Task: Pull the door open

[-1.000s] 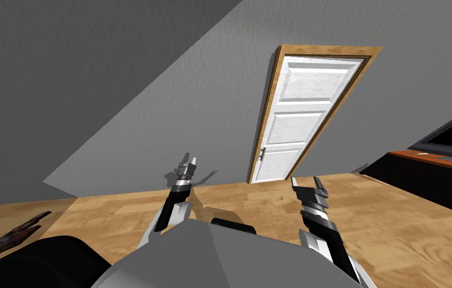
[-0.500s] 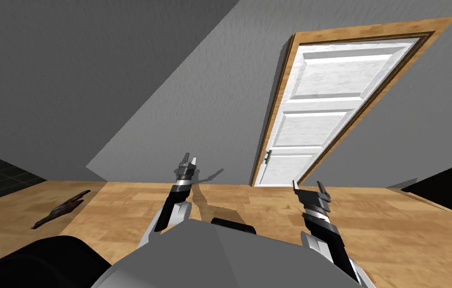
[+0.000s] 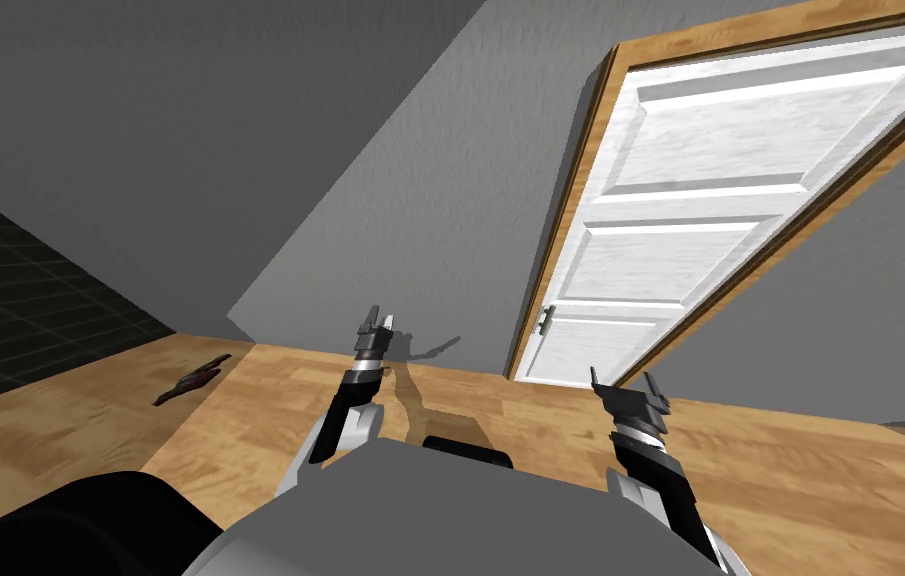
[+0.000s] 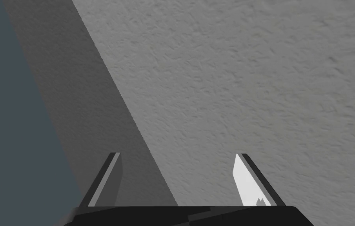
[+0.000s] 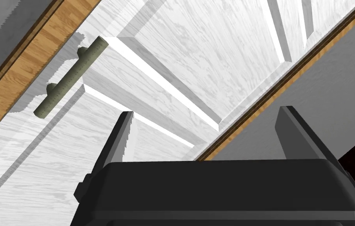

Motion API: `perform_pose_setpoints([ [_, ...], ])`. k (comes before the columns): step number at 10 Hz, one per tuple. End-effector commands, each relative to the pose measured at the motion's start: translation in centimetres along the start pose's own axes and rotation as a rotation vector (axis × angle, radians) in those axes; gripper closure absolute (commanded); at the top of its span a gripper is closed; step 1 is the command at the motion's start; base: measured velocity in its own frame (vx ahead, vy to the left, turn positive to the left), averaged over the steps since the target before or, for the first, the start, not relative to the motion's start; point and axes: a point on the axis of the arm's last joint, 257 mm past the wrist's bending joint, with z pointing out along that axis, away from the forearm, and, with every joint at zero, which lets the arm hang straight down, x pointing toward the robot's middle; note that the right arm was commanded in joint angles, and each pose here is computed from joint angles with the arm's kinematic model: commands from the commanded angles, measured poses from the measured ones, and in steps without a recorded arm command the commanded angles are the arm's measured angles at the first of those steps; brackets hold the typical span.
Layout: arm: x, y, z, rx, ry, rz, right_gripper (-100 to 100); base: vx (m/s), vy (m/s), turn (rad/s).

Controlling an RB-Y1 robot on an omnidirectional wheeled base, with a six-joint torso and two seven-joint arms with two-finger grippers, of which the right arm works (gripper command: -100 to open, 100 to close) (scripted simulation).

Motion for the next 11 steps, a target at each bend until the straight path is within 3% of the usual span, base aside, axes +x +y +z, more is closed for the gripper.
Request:
perform_pose_setpoints([
  [1, -1.4, -0.4, -0.27, 0.002, -0.024, 0.043, -100, 0.038, -0.116, 0.242],
  [11, -8.3, -1.9, -2.33, -0.014, -0.175, 0.295, -100, 0.015, -0.114, 0.207],
])
